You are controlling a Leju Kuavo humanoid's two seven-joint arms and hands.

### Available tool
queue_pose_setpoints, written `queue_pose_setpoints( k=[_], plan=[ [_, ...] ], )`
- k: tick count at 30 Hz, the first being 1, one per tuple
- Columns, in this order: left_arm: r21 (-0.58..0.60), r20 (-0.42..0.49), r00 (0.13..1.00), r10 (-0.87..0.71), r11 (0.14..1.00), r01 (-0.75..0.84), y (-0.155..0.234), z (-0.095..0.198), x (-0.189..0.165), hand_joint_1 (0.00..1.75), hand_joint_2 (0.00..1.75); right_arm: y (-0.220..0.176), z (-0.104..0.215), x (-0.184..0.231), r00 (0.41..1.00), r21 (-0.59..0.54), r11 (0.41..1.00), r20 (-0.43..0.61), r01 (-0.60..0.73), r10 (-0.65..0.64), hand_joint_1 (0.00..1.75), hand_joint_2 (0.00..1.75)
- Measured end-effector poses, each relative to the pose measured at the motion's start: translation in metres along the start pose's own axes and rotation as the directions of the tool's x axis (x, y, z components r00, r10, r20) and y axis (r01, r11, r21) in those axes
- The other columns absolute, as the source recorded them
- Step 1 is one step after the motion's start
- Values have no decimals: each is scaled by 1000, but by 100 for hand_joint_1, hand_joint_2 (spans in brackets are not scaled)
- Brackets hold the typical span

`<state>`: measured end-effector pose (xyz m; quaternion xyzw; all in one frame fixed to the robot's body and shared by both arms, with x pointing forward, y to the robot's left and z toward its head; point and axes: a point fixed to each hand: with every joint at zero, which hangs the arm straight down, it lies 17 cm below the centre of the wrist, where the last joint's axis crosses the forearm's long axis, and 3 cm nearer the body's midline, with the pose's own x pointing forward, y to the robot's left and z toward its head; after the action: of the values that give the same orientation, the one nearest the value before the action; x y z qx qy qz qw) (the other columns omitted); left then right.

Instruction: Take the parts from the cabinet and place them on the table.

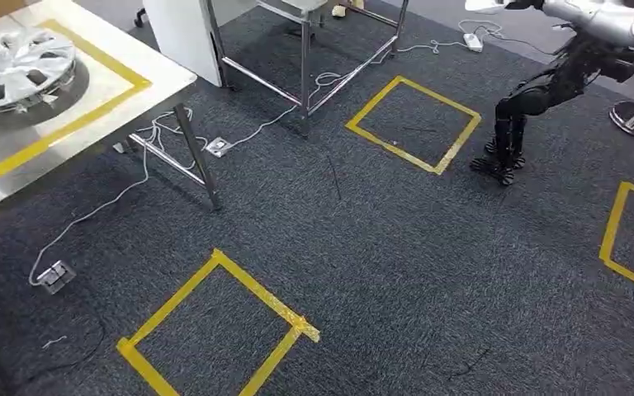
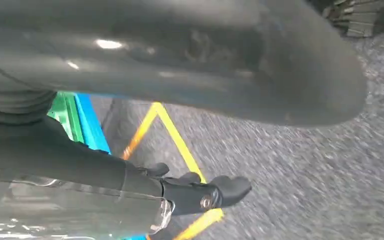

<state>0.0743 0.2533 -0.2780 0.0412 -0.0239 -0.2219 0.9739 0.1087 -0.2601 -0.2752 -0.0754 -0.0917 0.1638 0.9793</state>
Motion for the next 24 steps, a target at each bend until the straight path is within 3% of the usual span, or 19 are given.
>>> queue_pose_setpoints(
  k=[24],
  plan=[
    [-9, 0, 1000, 1, 1000, -1, -5, 1, 1, 0, 0, -3, -1, -3, 1000, -5, 1000, -5, 9, -9, 0, 0]
  ],
)
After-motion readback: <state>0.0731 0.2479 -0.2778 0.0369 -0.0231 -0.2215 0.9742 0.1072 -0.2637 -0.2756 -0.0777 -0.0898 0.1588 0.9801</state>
